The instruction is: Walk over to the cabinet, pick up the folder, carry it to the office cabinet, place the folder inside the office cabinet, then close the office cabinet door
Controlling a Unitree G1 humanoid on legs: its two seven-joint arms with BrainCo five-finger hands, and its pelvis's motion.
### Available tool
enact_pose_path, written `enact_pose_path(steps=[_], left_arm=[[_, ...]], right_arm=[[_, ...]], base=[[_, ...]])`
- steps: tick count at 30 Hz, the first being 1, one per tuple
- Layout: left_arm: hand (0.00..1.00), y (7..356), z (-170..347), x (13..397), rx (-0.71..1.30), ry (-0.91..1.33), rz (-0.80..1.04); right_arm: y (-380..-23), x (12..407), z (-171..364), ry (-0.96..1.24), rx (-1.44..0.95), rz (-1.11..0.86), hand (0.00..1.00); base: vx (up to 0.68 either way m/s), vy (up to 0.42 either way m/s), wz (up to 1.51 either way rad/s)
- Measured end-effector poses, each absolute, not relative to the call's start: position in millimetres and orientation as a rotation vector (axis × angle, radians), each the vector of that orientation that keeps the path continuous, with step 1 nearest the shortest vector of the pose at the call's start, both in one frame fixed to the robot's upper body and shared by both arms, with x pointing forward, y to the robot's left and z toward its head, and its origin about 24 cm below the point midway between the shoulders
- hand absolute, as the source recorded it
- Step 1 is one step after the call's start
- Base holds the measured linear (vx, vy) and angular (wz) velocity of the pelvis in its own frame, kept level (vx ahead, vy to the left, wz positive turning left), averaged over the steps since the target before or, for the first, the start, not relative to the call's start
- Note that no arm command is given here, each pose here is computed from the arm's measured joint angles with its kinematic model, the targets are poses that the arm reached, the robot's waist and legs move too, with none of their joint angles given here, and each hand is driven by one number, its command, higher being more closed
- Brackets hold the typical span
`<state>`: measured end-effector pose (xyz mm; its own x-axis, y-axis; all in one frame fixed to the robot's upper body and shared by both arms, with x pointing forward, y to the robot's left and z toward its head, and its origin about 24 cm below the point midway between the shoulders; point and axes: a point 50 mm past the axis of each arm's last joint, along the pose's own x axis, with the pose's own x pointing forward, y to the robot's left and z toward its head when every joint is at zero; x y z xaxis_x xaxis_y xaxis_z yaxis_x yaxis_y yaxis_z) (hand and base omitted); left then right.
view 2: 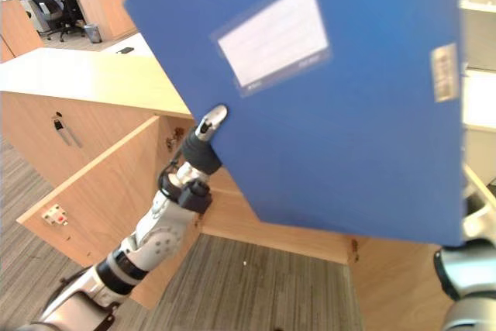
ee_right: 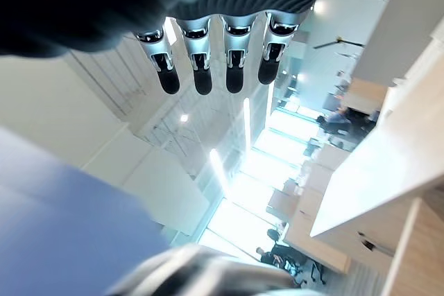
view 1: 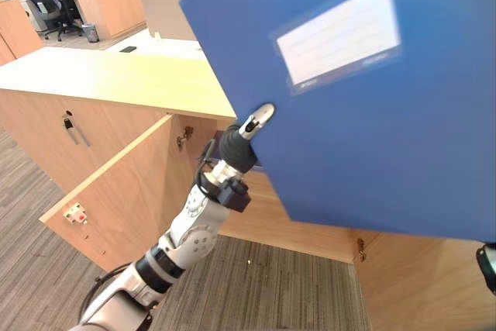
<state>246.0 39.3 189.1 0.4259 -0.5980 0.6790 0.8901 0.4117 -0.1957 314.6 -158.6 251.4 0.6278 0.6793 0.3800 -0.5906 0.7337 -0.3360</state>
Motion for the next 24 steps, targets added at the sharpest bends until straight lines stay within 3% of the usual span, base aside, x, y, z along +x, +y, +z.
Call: enact_pose_path(steps=[8, 24], left_arm=[[1.0, 45.0, 173.9, 251.2, -0.585, -0.538, -0.922], [1.0, 49.3, 155.7, 255.2, -0.539, -0.478, -0.863]], right_arm=[[-175.3, 329.6, 245.6, -0.553, -0.049, 0.53, 0.0], [-181.3, 328.9, 221.3, -0.499, 0.005, 0.481, 0.0]], base=[[0.0, 0.0, 0.0], [-0.01, 0.003, 0.0]])
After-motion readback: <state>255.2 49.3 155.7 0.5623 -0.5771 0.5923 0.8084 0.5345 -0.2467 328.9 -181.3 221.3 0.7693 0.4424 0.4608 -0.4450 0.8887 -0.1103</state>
